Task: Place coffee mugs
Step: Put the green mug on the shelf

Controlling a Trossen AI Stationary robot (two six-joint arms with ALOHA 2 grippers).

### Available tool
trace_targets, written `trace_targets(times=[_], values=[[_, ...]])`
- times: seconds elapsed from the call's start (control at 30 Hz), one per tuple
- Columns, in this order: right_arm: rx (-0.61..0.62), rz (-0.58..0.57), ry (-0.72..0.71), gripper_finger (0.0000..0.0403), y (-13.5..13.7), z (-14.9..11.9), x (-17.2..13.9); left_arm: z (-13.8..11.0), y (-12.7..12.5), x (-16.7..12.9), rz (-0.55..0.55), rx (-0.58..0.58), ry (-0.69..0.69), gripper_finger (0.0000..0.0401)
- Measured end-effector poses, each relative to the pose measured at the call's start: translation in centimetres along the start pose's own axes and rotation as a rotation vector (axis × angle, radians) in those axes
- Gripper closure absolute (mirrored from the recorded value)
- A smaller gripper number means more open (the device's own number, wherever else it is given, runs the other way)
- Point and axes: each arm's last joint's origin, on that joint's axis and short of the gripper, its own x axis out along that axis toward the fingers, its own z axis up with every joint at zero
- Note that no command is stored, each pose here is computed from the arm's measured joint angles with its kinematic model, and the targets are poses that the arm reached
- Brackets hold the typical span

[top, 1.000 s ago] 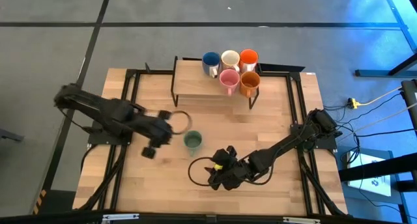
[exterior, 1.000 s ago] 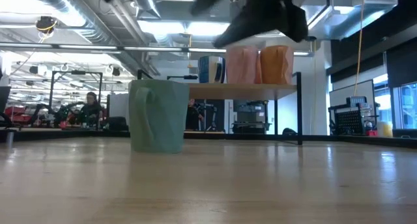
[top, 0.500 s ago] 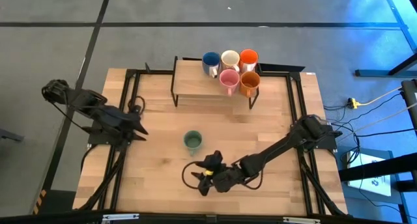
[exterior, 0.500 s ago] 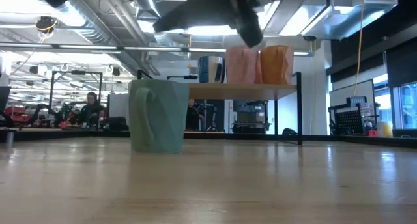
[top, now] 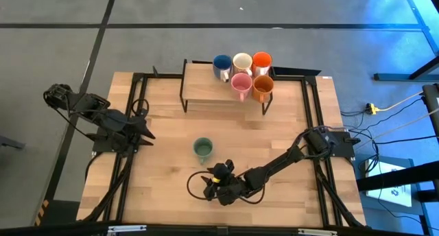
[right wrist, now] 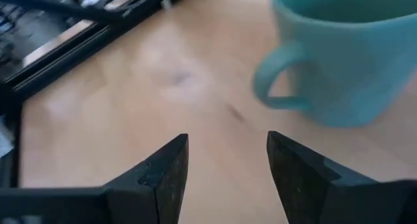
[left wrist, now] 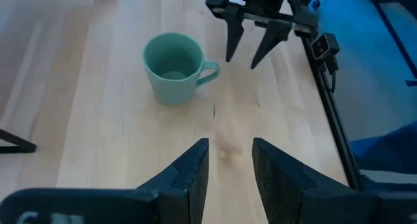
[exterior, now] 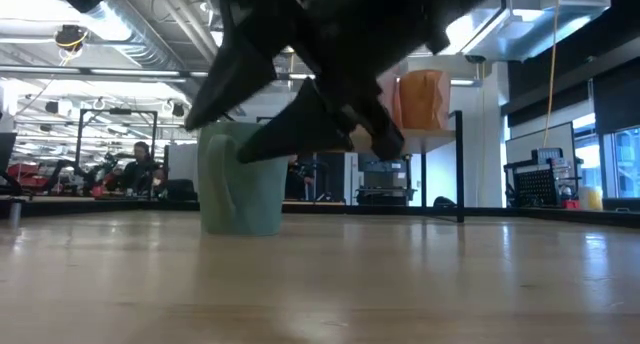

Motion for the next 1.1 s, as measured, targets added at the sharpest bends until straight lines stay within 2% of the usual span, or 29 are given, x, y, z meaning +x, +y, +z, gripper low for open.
trace_targets(times=[0.27,0.37,0.73,0.87,1.1], values=[[0.027,-0.087,-0.096,0.0210,-1.0,0.4,1.4,0.0,0.0,0.0,0.004,0.000,0.000,0.0289],[-0.008,-0.094,-0.100,0.0210,-1.3,0.4,1.9,0.0,0.0,0.0,0.006,0.001,-0.001,0.0289],[-0.058,-0.033,-0.087,0.0210,-1.7,0.1,3.7,0.0,0.0,0.0,0.011,0.001,0.001,0.0289],[-0.077,-0.048,-0.109,0.0210,-1.9,0.5,4.1,0.0,0.1,0.0,0.018,0.001,-0.002,0.0289],[-0.134,0.020,-0.096,0.0210,-2.3,1.5,5.2,0.0,0.1,0.0,0.028,0.001,-0.006,0.0289]])
